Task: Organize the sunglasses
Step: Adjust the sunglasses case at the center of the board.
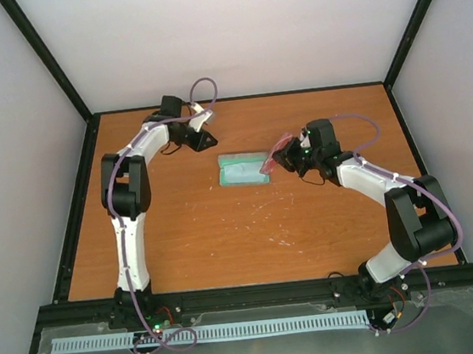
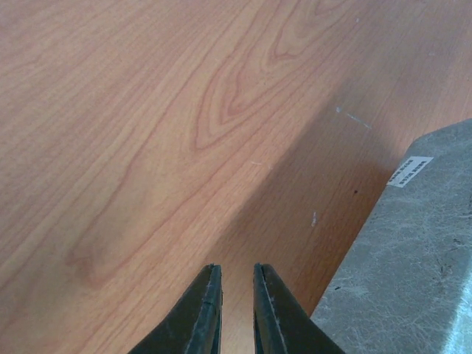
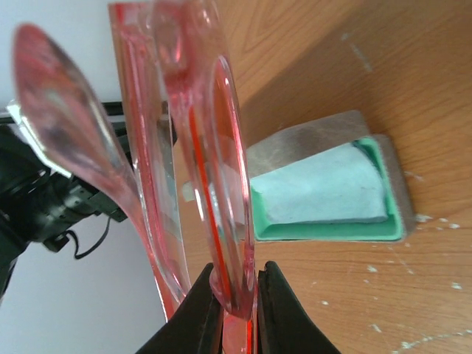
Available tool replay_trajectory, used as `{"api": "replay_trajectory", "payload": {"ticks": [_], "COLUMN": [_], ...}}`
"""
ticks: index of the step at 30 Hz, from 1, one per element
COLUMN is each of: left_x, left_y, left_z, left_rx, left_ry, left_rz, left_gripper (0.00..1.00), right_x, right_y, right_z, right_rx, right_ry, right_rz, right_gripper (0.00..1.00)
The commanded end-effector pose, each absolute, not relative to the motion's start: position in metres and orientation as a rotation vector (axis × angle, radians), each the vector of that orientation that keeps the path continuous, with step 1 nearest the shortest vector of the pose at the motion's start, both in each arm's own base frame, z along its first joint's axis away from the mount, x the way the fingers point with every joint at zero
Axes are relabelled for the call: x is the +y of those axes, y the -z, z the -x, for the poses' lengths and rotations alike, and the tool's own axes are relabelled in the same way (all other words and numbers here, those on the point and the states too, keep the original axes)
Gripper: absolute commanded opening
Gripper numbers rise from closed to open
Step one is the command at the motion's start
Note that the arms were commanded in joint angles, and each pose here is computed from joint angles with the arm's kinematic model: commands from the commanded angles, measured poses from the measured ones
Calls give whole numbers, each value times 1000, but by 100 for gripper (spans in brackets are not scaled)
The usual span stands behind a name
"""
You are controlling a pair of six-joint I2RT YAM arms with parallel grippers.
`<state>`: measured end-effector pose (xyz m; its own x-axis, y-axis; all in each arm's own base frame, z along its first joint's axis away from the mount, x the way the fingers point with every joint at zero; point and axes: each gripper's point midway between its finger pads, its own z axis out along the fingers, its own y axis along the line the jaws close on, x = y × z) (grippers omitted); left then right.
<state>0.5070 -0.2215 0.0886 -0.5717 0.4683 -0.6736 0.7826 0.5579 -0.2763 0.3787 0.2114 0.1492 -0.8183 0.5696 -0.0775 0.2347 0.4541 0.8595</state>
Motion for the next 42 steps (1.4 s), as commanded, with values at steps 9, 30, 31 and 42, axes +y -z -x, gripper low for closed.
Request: {"api": "replay_trajectory", "payload": {"ticks": [9, 30, 31, 42], "left_x": [-263, -262, -262, -261], "left_y": [-74, -81, -81, -83], "left_z": [-451, -407, -406, -405], "left_rx": [2276, 2284, 2283, 2264], "left_ry": [876, 941, 939, 931], "left_rz": [-1104, -1050, -1051, -1066], "left_gripper": [15, 15, 15, 15], "right_x": [193, 252, 253, 278], "right_y": [-132, -83, -80, -60], "right_z": [-383, -394, -394, -389], "right_rx": [2401, 2683, 2690, 2762], "right_ry": [-1149, -1276, -1280, -1317], "right_rz": [-791, -342, -345, -389], "right_gripper": [3, 3, 3, 3]}}
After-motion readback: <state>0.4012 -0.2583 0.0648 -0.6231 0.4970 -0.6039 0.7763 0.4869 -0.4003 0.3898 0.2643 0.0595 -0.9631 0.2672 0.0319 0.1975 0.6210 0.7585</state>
